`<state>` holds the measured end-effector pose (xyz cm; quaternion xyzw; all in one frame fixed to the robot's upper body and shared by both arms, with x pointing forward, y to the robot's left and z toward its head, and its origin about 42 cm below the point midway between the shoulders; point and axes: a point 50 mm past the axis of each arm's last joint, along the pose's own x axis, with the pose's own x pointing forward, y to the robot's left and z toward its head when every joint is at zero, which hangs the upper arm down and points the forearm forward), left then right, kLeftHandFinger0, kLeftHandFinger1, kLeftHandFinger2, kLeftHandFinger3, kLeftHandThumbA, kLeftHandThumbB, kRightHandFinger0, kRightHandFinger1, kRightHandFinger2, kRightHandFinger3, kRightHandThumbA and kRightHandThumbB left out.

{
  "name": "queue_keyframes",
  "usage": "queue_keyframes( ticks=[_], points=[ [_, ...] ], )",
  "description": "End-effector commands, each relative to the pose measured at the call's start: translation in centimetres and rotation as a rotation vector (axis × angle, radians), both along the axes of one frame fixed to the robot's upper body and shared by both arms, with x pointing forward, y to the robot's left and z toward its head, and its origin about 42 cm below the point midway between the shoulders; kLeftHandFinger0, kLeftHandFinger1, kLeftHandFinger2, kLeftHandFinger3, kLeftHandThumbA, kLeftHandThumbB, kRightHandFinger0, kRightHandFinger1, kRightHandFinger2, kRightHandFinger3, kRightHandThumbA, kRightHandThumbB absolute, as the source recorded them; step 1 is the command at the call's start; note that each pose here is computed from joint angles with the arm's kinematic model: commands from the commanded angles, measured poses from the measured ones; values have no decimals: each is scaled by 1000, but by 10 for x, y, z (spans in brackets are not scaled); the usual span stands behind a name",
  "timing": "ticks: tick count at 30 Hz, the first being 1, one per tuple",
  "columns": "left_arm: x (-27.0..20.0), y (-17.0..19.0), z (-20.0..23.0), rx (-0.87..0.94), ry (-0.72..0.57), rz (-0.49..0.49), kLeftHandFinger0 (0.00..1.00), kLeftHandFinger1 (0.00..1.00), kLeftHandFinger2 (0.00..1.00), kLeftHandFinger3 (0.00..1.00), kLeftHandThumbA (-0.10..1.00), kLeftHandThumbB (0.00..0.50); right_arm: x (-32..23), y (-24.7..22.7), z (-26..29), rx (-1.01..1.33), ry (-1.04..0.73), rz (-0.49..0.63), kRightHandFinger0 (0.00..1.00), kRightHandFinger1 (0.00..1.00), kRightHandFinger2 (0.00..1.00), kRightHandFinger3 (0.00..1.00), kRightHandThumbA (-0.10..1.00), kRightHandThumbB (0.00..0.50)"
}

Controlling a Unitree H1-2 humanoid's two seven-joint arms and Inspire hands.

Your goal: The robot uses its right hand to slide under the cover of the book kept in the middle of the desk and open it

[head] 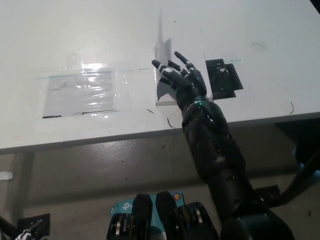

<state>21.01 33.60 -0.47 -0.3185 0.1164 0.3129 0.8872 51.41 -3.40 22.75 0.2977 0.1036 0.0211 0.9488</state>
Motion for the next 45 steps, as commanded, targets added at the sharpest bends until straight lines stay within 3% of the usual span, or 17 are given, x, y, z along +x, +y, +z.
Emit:
queue_keyframes(
  ticks=[1, 3, 6, 8, 10, 12, 14, 19, 23, 28, 29, 31, 37, 39, 43, 45],
  points=[
    [7, 8, 12, 47, -24, -21, 734, 631, 684, 747, 885, 202, 11, 26, 55, -61, -157, 58, 390, 486, 554, 787, 1000, 266],
    [10, 7, 14, 51, -24, -22, 665, 598, 669, 732, 872, 203, 13, 32, 63, -127, -178, 81, 371, 485, 546, 790, 1000, 270],
    [16, 3, 15, 37, -27, -28, 699, 599, 653, 721, 861, 192, 15, 40, 67, -236, -232, 136, 420, 496, 541, 817, 1000, 267],
    [18, 1, 16, 36, -26, -32, 700, 602, 649, 720, 859, 185, 15, 39, 64, -260, -235, 145, 386, 473, 527, 820, 1000, 284],
    [24, -1, 19, 40, -38, -49, 720, 609, 645, 724, 866, 187, 15, 37, 58, -303, -252, 168, 456, 514, 549, 828, 1000, 282],
    [28, 0, 22, 56, -40, -56, 667, 591, 626, 704, 865, 197, 14, 39, 43, -369, -241, 189, 532, 586, 615, 847, 1000, 267],
    [31, -1, 23, 61, -37, -59, 633, 559, 608, 693, 846, 204, 15, 38, 35, -419, -222, 188, 501, 539, 582, 811, 1000, 265],
    [40, -7, 27, 57, -45, -81, 627, 580, 620, 691, 848, 207, 15, 30, 10, -548, -220, 202, 463, 541, 566, 824, 1000, 275],
    [46, -11, 30, 67, -54, -103, 630, 568, 618, 699, 848, 221, 14, 20, -8, -600, -180, 216, 381, 467, 536, 862, 1000, 265],
    [50, -12, 32, 63, -56, -109, 632, 575, 628, 701, 821, 217, 12, 12, -22, -611, -156, 204, 389, 464, 515, 875, 1000, 254],
    [51, -13, 32, 66, -56, -111, 621, 565, 601, 689, 822, 215, 10, 11, -28, -622, -128, 202, 437, 489, 527, 886, 1000, 259],
    [51, -13, 32, 62, -62, -112, 640, 569, 607, 696, 816, 200, 9, 12, -32, -635, -114, 203, 412, 430, 494, 863, 1000, 254],
    [49, -12, 31, 65, -55, -97, 619, 555, 600, 688, 799, 204, 6, 14, -38, -627, -91, 212, 381, 406, 476, 845, 1000, 258],
    [47, -10, 30, 53, -50, -87, 606, 553, 592, 690, 791, 205, 7, 17, -31, -605, -104, 221, 453, 491, 532, 893, 1000, 253],
    [41, -8, 24, 64, -49, -82, 608, 561, 598, 697, 813, 189, 10, 26, -13, -452, -105, 204, 445, 514, 578, 891, 1000, 223],
    [38, -8, 23, 46, -42, -60, 584, 531, 578, 662, 798, 202, 10, 33, 3, -322, -92, 203, 382, 537, 616, 908, 1000, 211]
  ],
)
